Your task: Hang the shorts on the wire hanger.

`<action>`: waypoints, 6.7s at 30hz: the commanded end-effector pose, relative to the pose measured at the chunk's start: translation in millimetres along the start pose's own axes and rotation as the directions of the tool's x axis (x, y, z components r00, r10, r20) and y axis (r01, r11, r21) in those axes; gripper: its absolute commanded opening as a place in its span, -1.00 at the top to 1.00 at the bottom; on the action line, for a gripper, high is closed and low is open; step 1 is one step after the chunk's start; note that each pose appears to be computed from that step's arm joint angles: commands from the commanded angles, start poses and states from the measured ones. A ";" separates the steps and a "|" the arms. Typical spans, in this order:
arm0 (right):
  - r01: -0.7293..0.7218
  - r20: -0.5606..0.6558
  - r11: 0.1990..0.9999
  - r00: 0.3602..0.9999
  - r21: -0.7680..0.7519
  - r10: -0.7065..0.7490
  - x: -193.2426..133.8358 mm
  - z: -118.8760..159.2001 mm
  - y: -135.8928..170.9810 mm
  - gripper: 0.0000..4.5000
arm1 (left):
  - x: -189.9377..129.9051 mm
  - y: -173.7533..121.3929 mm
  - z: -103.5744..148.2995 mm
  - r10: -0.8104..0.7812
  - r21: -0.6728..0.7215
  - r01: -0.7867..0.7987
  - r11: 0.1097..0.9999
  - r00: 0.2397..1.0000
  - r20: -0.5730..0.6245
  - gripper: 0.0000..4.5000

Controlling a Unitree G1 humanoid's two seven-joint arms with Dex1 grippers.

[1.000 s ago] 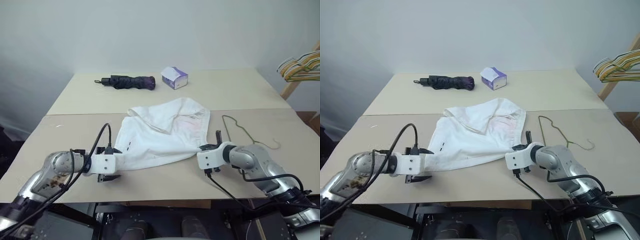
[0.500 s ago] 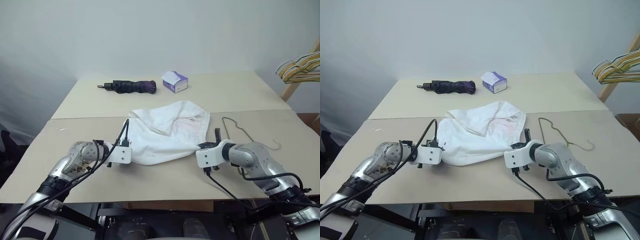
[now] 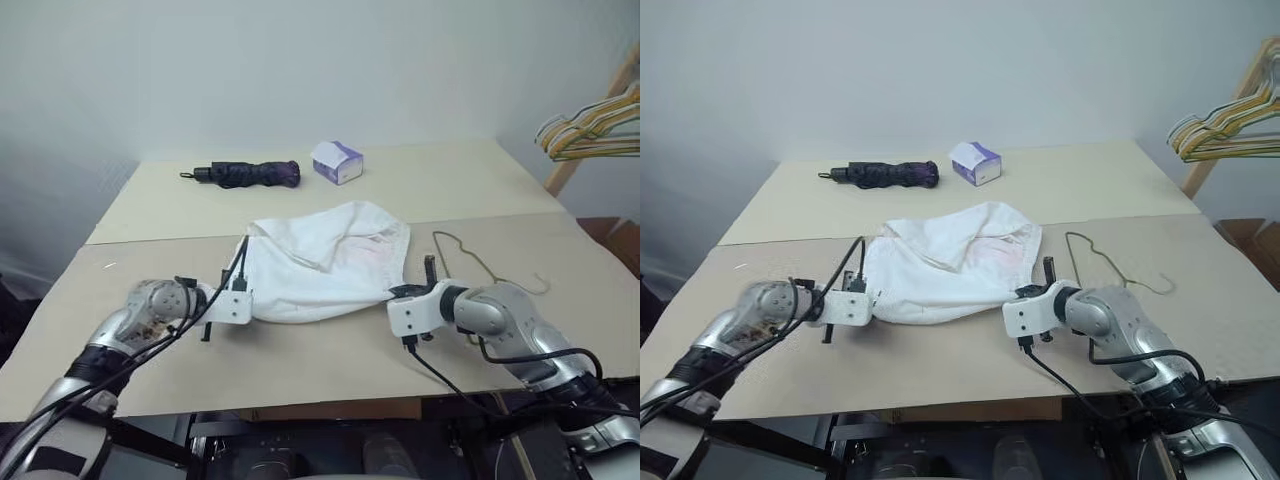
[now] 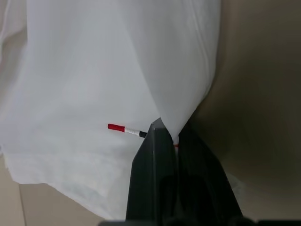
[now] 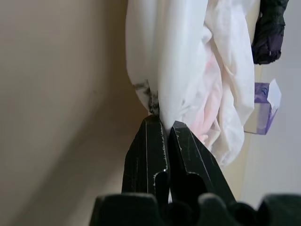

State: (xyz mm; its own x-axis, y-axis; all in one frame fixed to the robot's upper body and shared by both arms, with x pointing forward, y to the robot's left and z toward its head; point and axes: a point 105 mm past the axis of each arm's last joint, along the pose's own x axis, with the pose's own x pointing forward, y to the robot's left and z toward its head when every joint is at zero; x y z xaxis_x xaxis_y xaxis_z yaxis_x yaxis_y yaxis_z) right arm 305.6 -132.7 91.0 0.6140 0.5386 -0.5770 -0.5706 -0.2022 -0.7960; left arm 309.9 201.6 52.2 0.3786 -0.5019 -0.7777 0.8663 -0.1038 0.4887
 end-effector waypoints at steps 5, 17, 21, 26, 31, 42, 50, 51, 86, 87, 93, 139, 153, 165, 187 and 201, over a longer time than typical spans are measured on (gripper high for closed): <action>-0.084 0.228 0.991 0.968 -0.099 0.105 -45.1 15.6 -1.3 1.00 | -61.9 -34.0 22.6 -0.209 -0.008 0.211 0.977 0.974 0.086 0.99; -0.155 0.382 0.986 0.917 0.067 0.118 -63.2 15.1 -46.6 1.00 | -87.1 -7.9 54.9 -0.040 -0.100 0.068 0.993 0.964 0.262 0.99; 0.235 0.246 0.953 0.929 0.190 -0.278 -39.4 -10.5 -143.3 1.00 | -108.2 75.3 54.1 0.230 -0.145 -0.194 0.970 0.928 0.293 0.99; 0.818 -0.095 0.546 0.567 0.179 -0.818 -62.9 -46.8 -271.0 1.00 | -168.4 215.2 61.6 0.822 -0.232 -0.789 0.569 0.536 0.195 0.99; 0.979 -0.005 0.076 0.078 0.188 -0.997 -128.0 -20.0 -324.8 1.00 | -252.0 275.4 97.7 0.981 -0.095 -0.995 -0.034 -0.052 0.187 0.99; 0.848 0.215 0.485 0.443 0.215 -0.870 -63.5 -27.3 -237.3 1.00 | -174.8 201.9 105.6 0.722 -0.002 -0.838 0.546 0.470 0.507 0.99; 0.489 0.360 0.859 0.782 0.150 -0.508 -2.8 -19.6 -105.2 1.00 | -123.5 71.9 64.2 0.362 -0.049 -0.375 0.926 0.842 0.401 0.99; 0.459 0.366 0.878 0.800 0.133 -0.474 -0.1 -18.9 -94.6 1.00 | -120.5 61.2 60.2 0.338 -0.061 -0.341 0.938 0.863 0.376 0.99; 0.203 0.339 0.979 0.921 -0.004 -0.190 -32.6 2.6 10.0 1.00 | -76.9 -104.1 71.7 -0.251 -0.141 0.304 0.942 0.919 0.304 0.99; 0.196 0.338 0.981 0.923 -0.001 -0.184 -33.1 3.2 11.4 1.00 | -76.8 -106.4 71.8 -0.258 -0.144 0.314 0.938 0.914 0.312 0.99; 0.141 0.341 0.990 0.930 0.005 -0.134 -39.5 5.3 21.6 0.88 | -76.5 -114.5 73.1 -0.278 -0.166 0.350 0.922 0.896 0.347 0.67; 0.535 -0.507 0.002 0.800 0.845 0.321 -60.7 -134.5 62.4 0.28 | -125.9 24.3 148.7 0.325 -0.468 0.058 0.882 0.644 0.692 -1.00; 0.622 -0.575 0.445 0.778 0.645 -0.254 -57.5 -136.4 -72.6 0.99 | -128.0 39.8 145.7 0.425 -0.515 -0.039 0.856 0.621 0.659 -1.00; 0.453 0.039 0.747 0.865 -0.487 -0.500 -43.6 -69.5 -128.1 0.99 | -132.1 98.1 104.1 0.626 -0.706 -0.206 0.678 0.664 0.408 -1.00; 0.644 0.471 0.455 0.763 -0.615 -0.443 -33.1 -7.1 -159.2 0.99 | -88.8 80.3 84.6 0.228 -0.604 0.103 0.790 0.865 0.447 -1.00; 0.631 0.461 0.509 0.776 -0.586 -0.430 -36.7 5.7 -165.6 1.00 | -63.7 81.7 82.7 0.217 -0.612 0.091 0.786 0.886 0.410 0.07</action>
State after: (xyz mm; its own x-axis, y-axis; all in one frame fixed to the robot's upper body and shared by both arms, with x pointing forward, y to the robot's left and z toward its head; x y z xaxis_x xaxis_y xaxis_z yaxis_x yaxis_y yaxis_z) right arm 379.9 -120.2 221.9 0.4994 0.8613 -0.0932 0.3639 -0.3061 -0.8797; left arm 326.2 154.9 163.9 0.3730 -0.8190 -0.4360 0.9145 0.4039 0.0239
